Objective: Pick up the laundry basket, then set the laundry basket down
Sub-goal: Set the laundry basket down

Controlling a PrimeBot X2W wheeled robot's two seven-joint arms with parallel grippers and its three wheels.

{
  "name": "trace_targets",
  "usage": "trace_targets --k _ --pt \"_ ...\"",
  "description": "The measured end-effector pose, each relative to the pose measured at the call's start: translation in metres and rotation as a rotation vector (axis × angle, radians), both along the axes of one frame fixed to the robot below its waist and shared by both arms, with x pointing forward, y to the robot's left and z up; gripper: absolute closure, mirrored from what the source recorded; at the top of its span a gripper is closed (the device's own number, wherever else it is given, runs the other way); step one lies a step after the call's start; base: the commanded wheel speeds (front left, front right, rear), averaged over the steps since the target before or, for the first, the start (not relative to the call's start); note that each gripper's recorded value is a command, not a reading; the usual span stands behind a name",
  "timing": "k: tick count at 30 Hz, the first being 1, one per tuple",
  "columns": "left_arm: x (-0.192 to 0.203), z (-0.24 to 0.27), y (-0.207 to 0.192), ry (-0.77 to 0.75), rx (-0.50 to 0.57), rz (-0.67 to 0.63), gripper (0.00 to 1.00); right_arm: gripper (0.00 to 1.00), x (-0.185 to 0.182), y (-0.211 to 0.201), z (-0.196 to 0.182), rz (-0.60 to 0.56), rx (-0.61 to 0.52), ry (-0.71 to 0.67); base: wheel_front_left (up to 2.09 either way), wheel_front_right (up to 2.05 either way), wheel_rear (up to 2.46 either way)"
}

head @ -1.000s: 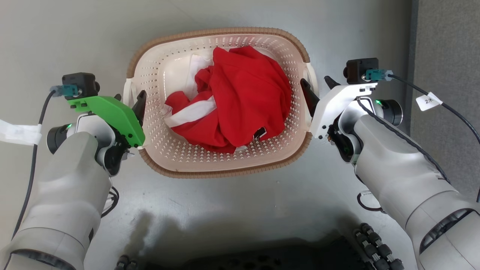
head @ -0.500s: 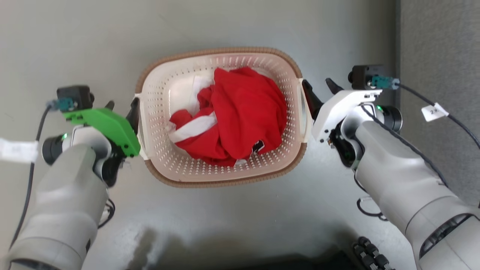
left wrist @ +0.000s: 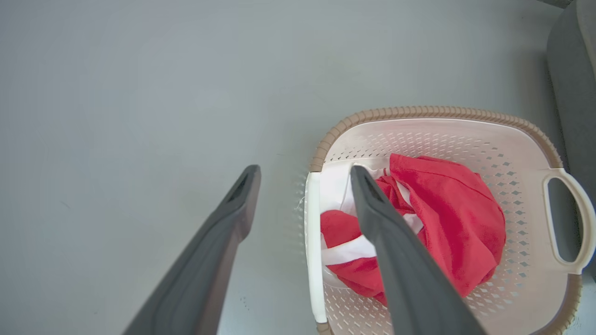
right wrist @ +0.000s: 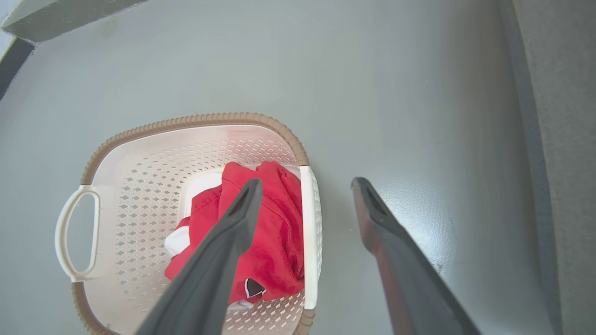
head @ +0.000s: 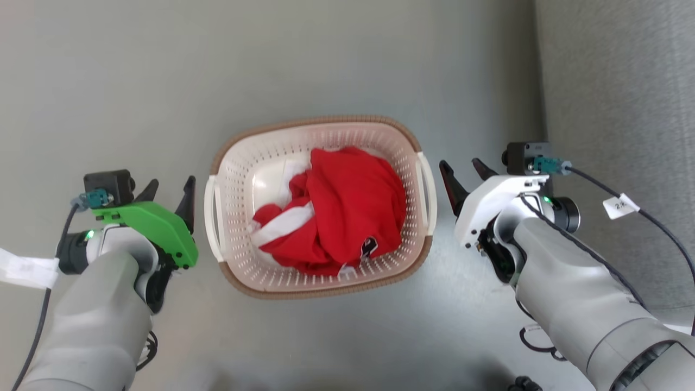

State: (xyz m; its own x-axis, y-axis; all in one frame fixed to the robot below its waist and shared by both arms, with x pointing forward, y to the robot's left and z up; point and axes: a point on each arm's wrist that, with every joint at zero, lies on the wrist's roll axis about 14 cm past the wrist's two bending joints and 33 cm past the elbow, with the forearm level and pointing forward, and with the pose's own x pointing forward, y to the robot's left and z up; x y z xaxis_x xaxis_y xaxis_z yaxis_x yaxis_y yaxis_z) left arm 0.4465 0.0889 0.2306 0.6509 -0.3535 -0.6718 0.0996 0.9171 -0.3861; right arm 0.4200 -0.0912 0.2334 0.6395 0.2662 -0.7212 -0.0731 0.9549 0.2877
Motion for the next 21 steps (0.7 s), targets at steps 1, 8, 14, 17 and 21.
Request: trace_targets --k 1,8,14,17,21 --pt "0.0 0.004 -0.001 -0.011 0.001 -0.006 0.0 0.0 0.0 -0.001 0.003 -0.003 -0.001 -0.007 0.0 0.0 0.0" --pt "0.012 0.041 -0.008 -0.111 -0.035 0.002 0.0 0.0 0.011 -0.007 0.034 -0.052 -0.001 -0.092 0.0 0.0 0.0" --pt "0.039 0.085 0.008 -0.256 -0.026 0.039 0.0 0.0 0.046 -0.012 0.085 -0.087 0.015 -0.264 0.0 0.0 0.0" --pt "0.06 0.127 0.01 -0.387 -0.028 0.054 0.0 0.0 0.066 -0.024 0.122 -0.103 -0.003 -0.387 0.0 0.0 0.0" --pt "0.069 0.164 0.013 -0.499 -0.015 0.055 0.0 0.0 0.08 -0.03 0.16 -0.105 -0.016 -0.505 0.0 0.0 0.0"
